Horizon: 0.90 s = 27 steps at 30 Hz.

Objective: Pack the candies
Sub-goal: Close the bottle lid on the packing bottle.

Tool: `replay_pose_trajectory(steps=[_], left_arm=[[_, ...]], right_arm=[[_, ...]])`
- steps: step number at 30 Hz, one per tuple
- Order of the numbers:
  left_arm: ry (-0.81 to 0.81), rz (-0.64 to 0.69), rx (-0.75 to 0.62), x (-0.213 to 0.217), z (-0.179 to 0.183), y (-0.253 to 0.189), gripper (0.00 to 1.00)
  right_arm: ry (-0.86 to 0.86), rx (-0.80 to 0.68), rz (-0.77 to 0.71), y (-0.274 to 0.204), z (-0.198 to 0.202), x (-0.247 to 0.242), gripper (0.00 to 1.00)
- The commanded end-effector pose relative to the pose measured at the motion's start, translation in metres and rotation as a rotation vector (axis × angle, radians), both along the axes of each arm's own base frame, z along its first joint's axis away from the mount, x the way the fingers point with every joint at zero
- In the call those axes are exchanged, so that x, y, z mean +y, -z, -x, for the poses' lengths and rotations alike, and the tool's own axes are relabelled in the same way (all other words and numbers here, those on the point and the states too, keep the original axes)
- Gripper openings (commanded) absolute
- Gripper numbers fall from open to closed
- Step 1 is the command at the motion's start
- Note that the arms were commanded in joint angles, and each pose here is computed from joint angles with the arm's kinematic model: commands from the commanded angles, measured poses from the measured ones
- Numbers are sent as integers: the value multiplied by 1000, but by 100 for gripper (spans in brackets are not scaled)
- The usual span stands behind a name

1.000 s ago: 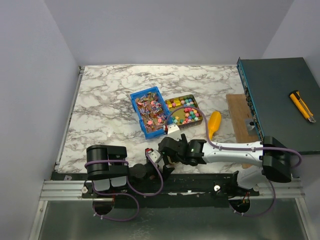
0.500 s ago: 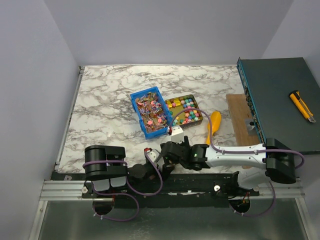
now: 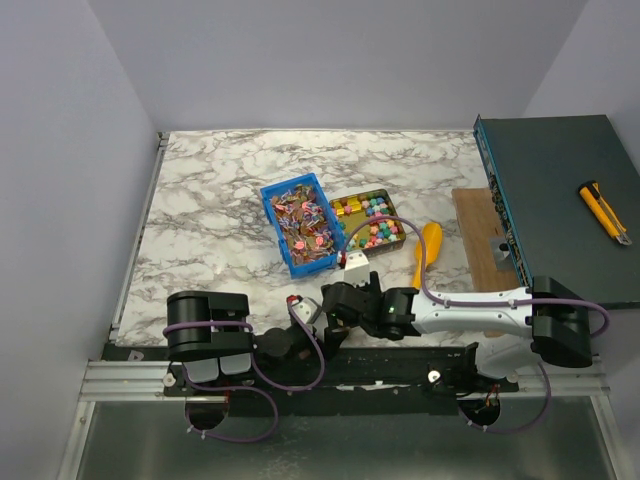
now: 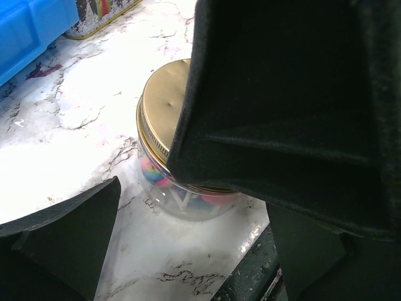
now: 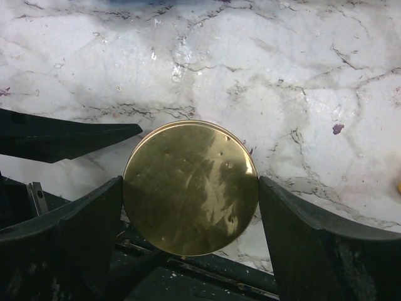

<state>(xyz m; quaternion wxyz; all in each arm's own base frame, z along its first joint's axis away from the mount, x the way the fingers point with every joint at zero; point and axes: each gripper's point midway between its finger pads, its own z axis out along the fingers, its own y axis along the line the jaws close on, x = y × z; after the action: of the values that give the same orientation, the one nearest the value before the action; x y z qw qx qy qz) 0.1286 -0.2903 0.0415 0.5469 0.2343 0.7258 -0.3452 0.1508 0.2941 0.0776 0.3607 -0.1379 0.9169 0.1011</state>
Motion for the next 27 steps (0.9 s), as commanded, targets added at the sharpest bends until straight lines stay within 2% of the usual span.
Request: replay_pose_trajectory(steps=[1, 9, 27], left_arm=[[-17, 28, 14, 15, 2, -2, 99], [-10, 26, 19, 14, 3, -1, 99], [-7, 13, 19, 15, 4, 2, 99]], right_arm=[[3, 53, 82, 20, 11, -18, 86], [-14, 59, 54, 15, 12, -7, 100], [-4, -16, -82, -46, 4, -1, 98]])
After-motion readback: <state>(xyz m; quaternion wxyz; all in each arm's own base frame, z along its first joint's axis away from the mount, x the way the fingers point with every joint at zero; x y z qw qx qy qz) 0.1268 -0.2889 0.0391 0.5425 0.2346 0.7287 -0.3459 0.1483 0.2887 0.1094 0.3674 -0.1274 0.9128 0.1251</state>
